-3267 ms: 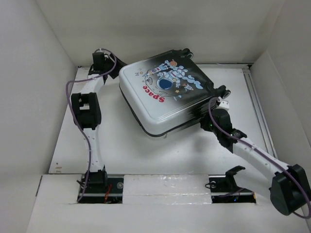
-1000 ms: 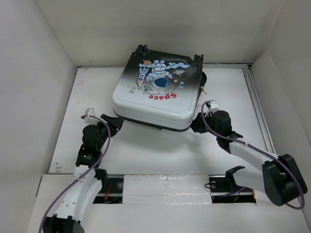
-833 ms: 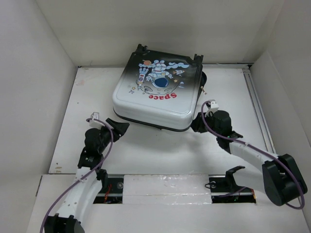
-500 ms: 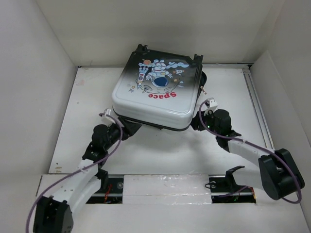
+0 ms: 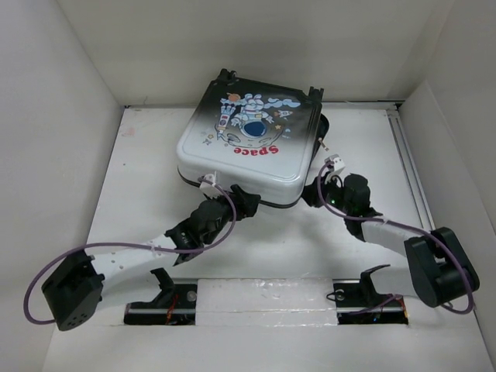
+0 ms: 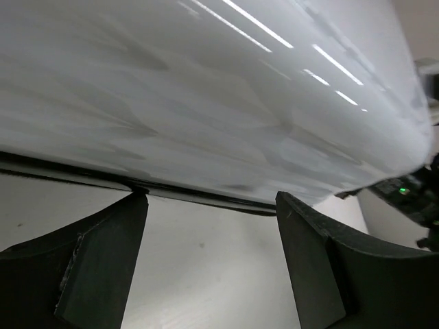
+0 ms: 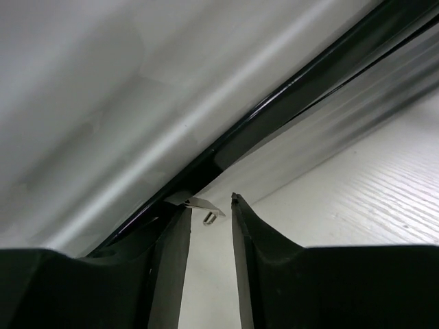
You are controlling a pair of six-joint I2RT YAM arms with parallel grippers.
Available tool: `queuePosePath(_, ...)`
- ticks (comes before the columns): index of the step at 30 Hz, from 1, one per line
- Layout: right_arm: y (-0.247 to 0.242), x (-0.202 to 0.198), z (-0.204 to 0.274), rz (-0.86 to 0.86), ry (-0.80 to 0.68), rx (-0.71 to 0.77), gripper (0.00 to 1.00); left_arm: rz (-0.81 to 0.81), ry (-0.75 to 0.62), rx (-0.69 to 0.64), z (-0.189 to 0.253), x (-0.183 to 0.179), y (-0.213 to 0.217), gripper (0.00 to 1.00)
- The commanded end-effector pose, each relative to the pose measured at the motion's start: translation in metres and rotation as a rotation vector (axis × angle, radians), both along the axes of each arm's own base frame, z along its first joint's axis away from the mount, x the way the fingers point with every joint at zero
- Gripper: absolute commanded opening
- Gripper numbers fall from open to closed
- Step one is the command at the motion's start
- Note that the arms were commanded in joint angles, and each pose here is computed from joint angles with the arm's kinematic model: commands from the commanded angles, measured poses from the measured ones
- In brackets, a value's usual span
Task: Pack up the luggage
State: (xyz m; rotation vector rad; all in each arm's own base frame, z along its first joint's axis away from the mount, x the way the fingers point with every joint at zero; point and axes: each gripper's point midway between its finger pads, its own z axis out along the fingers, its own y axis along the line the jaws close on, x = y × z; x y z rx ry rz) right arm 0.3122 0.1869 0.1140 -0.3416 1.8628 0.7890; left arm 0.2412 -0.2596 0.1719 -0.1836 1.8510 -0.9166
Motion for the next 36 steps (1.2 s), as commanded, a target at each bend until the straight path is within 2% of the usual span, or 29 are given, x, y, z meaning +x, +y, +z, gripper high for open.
queuePosePath(1, 0.023, 0.007, 0.064, 0.103, -0.218, 0.135, 0.36, 0.088, -0.043, -0.035, 0.009, 0.018, 0.005, 0.72)
queuePosePath(3, 0.025, 0.007, 0.06, 0.113, -0.206, 0.145, 0.28, 0.086, -0.052, -0.033, 0.014, 0.025, -0.004, 0.72)
queuePosePath(4, 0.025, 0.005, 0.057, 0.112, -0.19, 0.149, 0.28, 0.085, -0.053, -0.019, 0.013, 0.027, -0.006, 0.72)
queuePosePath(5, 0.026, 0.006, 0.056, 0.11, -0.182, 0.161, 0.18, 0.084, -0.053, -0.017, 0.011, 0.029, -0.007, 0.72)
queuePosePath(7, 0.025, 0.002, 0.056, 0.109, -0.194, 0.184, 0.08, 0.112, -0.057, -0.015, 0.011, 0.035, -0.007, 0.72)
queuePosePath(8, 0.025, 0.0, 0.053, 0.107, -0.188, 0.192, 0.01, 0.112, -0.052, -0.008, 0.006, 0.036, -0.009, 0.72)
queuePosePath(12, 0.027, -0.007, 0.06, 0.093, -0.184, 0.223, 0.0, 0.132, -0.069, -0.027, 0.016, 0.044, -0.013, 0.71)
queuePosePath(14, 0.029, -0.017, 0.042, 0.053, -0.102, 0.2, 0.0, 0.157, -0.082, -0.022, 0.02, 0.047, -0.01, 0.71)
queuePosePath(15, 0.028, -0.02, 0.052, 0.038, -0.12, 0.205, 0.0, 0.158, -0.094, -0.04, 0.028, 0.049, -0.012, 0.71)
queuePosePath(16, 0.025, -0.027, 0.035, 0.014, -0.052, 0.172, 0.0, 0.172, -0.1, -0.031, 0.027, 0.05, -0.009, 0.71)
queuePosePath(23, 0.014, -0.064, 0.012, -0.062, 0.058, 0.088, 0.0, 0.28, -0.136, -0.031, 0.043, 0.07, 0.013, 0.69)
queuePosePath(29, 0.044, -0.103, -0.001, 0.071, 0.128, 0.086, 0.0, 0.298, -0.126, 0.011, 0.034, 0.083, 0.017, 0.69)
queuePosePath(36, 0.109, -0.128, 0.029, 0.18, 0.106, 0.104, 0.0, 0.224, -0.11, 0.001, 0.025, 0.083, -0.002, 0.67)
